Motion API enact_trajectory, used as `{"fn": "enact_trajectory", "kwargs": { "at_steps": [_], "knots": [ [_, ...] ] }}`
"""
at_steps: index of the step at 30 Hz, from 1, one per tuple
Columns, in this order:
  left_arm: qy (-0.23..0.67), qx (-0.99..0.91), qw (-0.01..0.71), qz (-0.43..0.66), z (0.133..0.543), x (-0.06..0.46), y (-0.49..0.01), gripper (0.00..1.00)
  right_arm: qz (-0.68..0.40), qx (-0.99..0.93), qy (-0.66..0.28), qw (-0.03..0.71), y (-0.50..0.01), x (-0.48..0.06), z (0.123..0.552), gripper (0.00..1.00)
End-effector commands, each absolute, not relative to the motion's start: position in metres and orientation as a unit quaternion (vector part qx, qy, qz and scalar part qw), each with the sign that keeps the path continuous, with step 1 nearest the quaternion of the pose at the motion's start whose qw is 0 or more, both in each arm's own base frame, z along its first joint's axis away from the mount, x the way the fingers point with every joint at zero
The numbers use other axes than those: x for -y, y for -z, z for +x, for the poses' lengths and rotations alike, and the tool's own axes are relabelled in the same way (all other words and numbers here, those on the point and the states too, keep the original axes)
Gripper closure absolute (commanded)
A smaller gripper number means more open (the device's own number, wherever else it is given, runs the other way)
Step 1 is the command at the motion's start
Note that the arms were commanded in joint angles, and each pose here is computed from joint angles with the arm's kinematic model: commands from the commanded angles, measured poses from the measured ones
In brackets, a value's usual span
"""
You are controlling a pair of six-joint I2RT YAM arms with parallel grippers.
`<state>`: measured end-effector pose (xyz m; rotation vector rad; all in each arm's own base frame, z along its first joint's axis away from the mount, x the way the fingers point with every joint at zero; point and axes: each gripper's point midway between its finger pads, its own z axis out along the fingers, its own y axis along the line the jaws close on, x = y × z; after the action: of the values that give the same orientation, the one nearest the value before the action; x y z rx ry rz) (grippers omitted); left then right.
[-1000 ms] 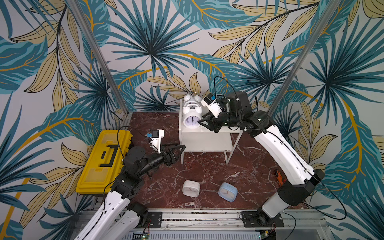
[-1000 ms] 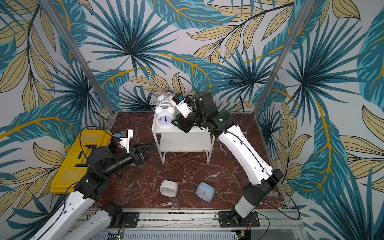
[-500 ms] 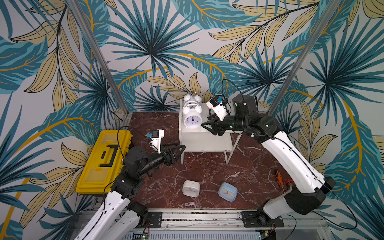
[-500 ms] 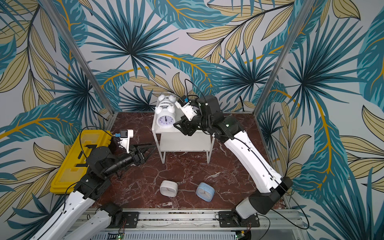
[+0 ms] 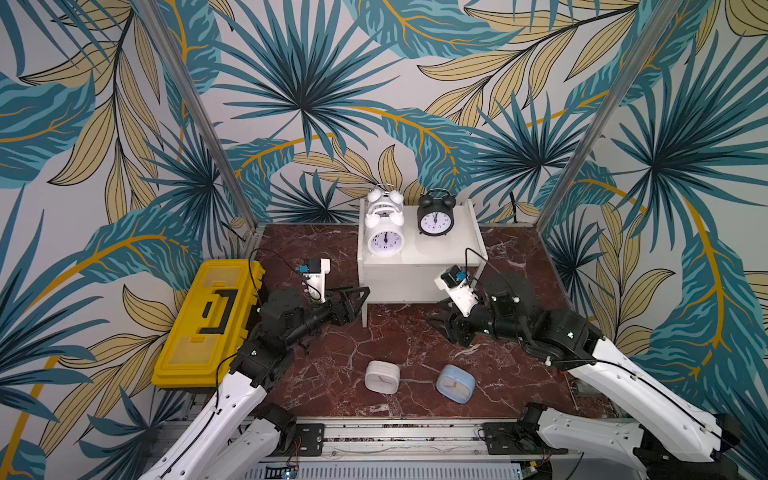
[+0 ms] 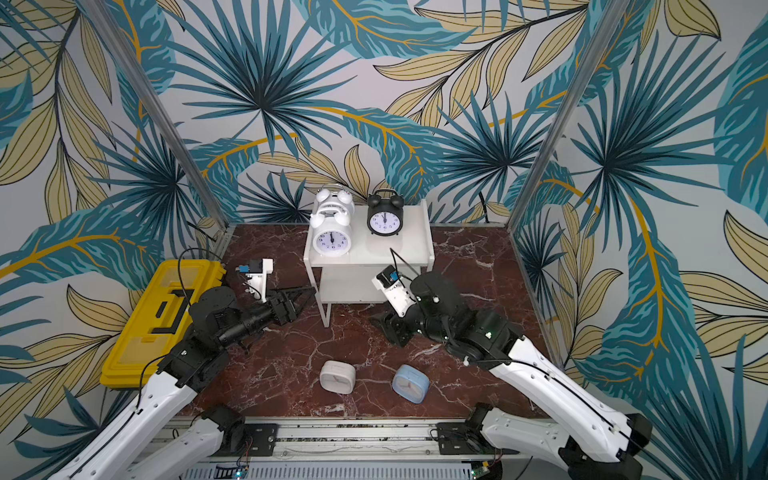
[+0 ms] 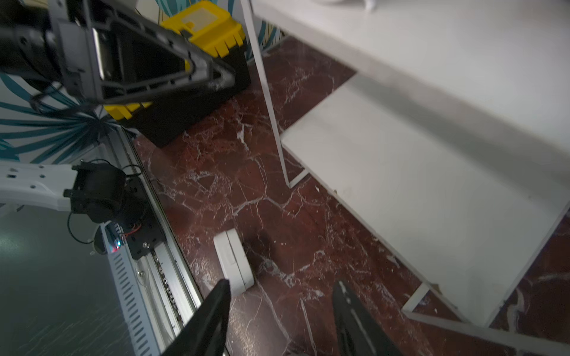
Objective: Place the alarm clocks on the shelf by style
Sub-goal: Place the alarm on the shelf, then pick up the alarm from the center of the board.
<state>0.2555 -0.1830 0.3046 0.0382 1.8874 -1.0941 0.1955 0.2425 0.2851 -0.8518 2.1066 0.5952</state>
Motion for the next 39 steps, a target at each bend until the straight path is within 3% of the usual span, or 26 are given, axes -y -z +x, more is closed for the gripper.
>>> {"fn": "enact_trajectory", "kwargs": {
  "at_steps": [1, 7, 13, 24, 39],
  "knots": [
    [0.431, -0.777, 0.459, -0.013, 0.258, 0.174, -0.291, 0.3, -0.282, -0.851, -0.237, 0.374, -0.256, -0.239, 0.186, 0.45],
    [0.383, -0.804, 0.452, -0.058, 0.262, 0.156, -0.265, 0.27, -0.258, -0.877, -0.211, 0.347, -0.211, -0.241, 0.175, 0.46],
    [0.332, -0.86, 0.38, -0.078, 0.25, 0.147, -0.225, 0.26, -0.246, -0.901, -0.201, 0.294, -0.171, -0.25, 0.167, 0.49],
    [0.341, -0.859, 0.365, -0.11, 0.218, 0.131, -0.198, 0.22, -0.277, -0.887, -0.251, 0.272, -0.169, -0.295, 0.153, 0.4],
    [0.341, -0.864, 0.358, -0.099, 0.221, 0.136, -0.185, 0.19, -0.377, -0.859, -0.244, 0.246, -0.152, -0.336, 0.151, 0.37]
  ]
}}
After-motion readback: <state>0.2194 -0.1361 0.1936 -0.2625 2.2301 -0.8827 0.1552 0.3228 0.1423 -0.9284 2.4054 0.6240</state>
